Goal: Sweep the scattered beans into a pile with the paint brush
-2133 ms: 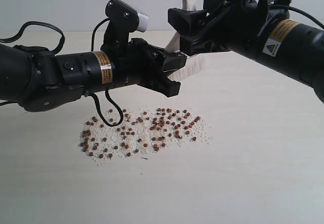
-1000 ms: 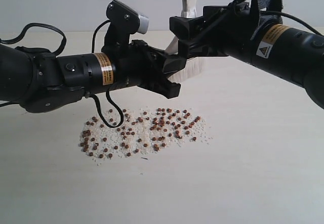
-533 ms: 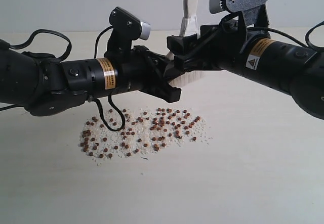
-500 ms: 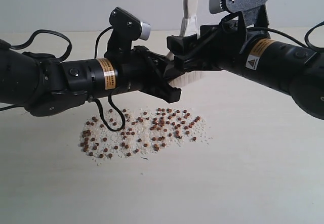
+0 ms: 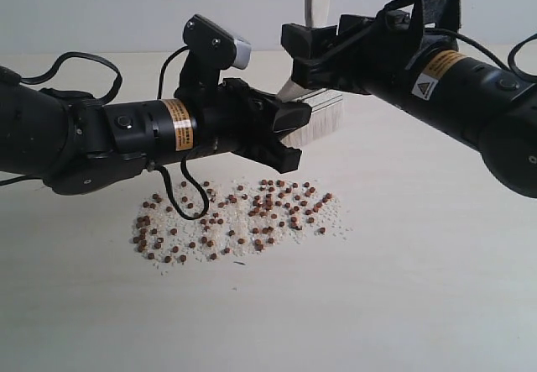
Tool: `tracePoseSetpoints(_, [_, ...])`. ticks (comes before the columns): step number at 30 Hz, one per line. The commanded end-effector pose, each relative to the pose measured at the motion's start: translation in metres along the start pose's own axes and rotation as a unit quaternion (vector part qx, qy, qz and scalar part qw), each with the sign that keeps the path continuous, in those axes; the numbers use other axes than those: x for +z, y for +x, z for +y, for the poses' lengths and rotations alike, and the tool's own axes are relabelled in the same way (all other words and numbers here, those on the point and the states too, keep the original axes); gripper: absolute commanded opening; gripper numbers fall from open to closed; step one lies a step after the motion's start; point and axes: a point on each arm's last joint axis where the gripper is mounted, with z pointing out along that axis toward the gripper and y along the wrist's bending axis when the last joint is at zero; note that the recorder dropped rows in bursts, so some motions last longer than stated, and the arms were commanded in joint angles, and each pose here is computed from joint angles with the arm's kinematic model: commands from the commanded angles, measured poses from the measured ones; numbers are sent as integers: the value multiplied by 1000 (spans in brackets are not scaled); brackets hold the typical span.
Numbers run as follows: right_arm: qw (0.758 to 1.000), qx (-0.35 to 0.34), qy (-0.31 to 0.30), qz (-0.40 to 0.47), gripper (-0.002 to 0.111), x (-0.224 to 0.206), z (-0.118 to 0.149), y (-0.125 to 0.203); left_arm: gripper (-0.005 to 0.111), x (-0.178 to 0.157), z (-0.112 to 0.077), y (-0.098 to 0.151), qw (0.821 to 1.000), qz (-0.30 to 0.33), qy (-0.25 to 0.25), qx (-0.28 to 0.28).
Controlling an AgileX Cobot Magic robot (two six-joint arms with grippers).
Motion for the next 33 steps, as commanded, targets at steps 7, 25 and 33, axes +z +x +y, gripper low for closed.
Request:
tracePoseSetpoints(7, [1000, 5, 4, -1, 72, 11, -1, 3, 0, 0, -2, -3, 1000, -11, 7, -1])
tracePoseSetpoints(25, [1000, -6, 4, 4, 5, 11, -1, 4, 0, 0, -2, -3, 1000, -11, 7, -3])
tracePoseSetpoints(33, [1000, -7, 4, 4, 0, 11, -1, 4, 0, 0, -2, -3, 1000, -11, 7, -3])
